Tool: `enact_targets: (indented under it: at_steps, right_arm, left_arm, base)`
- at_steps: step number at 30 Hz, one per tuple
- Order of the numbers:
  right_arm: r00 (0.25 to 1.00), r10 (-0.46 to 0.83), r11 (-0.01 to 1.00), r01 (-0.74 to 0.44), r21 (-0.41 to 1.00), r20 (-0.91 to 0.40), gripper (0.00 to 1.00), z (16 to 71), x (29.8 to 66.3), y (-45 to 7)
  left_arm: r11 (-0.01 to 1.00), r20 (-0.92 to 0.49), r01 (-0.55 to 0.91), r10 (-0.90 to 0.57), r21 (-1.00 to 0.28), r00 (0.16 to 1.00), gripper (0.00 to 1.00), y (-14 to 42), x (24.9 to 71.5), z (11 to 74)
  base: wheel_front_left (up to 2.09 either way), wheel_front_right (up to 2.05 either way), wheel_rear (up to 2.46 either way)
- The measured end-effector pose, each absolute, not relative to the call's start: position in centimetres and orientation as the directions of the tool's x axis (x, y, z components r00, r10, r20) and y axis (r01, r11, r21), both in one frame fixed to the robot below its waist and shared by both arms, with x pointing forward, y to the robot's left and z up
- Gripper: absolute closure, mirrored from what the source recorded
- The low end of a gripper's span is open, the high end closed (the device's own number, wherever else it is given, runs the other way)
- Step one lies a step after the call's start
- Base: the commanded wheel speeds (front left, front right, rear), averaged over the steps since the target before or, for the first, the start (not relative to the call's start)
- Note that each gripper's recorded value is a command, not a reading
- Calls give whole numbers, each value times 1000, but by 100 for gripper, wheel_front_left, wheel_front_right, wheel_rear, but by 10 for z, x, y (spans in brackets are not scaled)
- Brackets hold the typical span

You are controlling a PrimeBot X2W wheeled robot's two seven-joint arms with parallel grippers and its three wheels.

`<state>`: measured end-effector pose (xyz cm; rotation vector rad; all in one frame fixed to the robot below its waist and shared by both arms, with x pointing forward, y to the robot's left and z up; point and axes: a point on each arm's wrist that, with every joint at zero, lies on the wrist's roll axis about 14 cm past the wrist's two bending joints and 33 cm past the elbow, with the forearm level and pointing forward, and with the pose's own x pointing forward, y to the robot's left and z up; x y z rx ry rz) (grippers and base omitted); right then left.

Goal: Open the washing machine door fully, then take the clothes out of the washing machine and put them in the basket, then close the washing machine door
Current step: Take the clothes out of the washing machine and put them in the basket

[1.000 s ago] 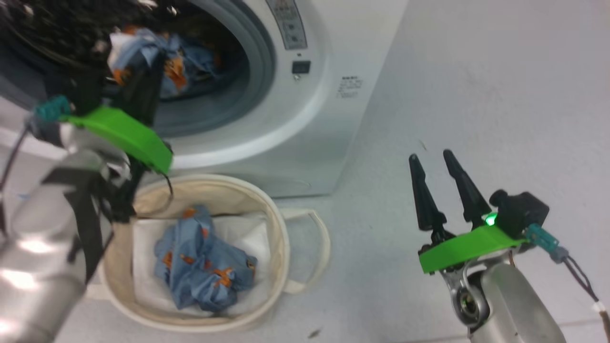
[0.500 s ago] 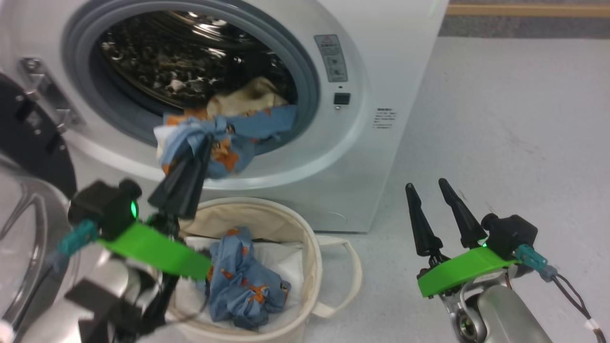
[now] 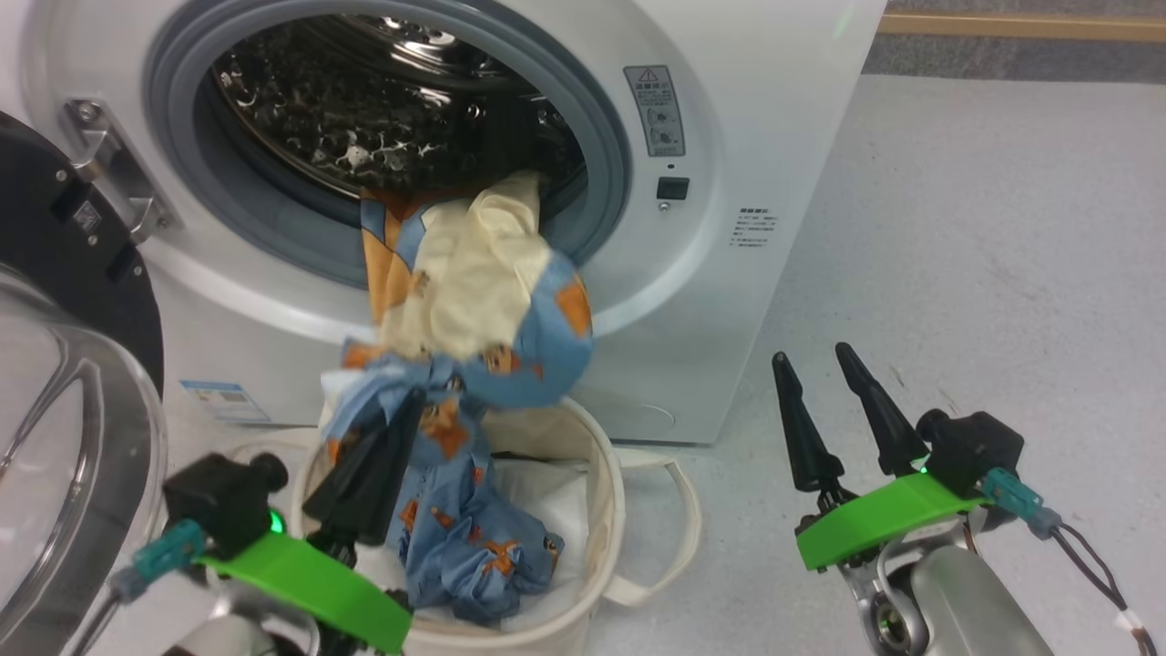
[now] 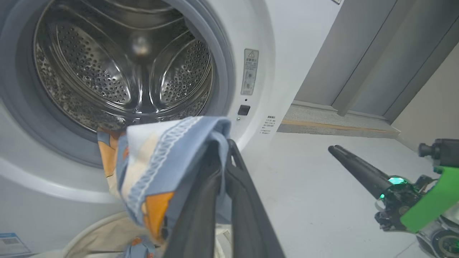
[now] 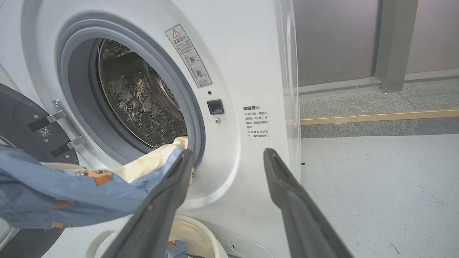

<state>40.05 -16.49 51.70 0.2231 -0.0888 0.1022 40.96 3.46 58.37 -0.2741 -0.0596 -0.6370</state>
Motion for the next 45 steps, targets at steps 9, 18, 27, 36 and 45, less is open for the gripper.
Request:
enact_targets:
  at_steps: [9, 18, 27, 36, 45]
  right_arm:
    - [995, 73, 973, -85, 214, 61, 0, 503, 403, -172]
    - [998, 41, 979, -48, 196, 44, 0, 496, 414, -185]
    - [1000, -24, 985, 23, 174, 3, 0, 481, 419, -210]
    - [996, -81, 986, 85, 142, -32, 0, 466, 428, -232]
    - [991, -120, 985, 126, 118, -52, 0, 458, 429, -247]
  left_arm:
    - [819, -215, 454, -542, -351, 812, 100, 50, 423, 452]
    - [869, -467, 304, -472, -391, 748, 100, 67, 438, 351]
    - [905, -609, 195, -402, -379, 684, 100, 73, 451, 292]
    - [884, -632, 212, -449, -417, 632, 100, 43, 467, 262]
    - [893, -667, 187, -432, -409, 607, 87, 41, 472, 236]
  base:
    - [0, 0, 0]
    - [0, 0, 0]
    - [0, 0, 0]
    - [0, 0, 0]
    - [0, 0, 0]
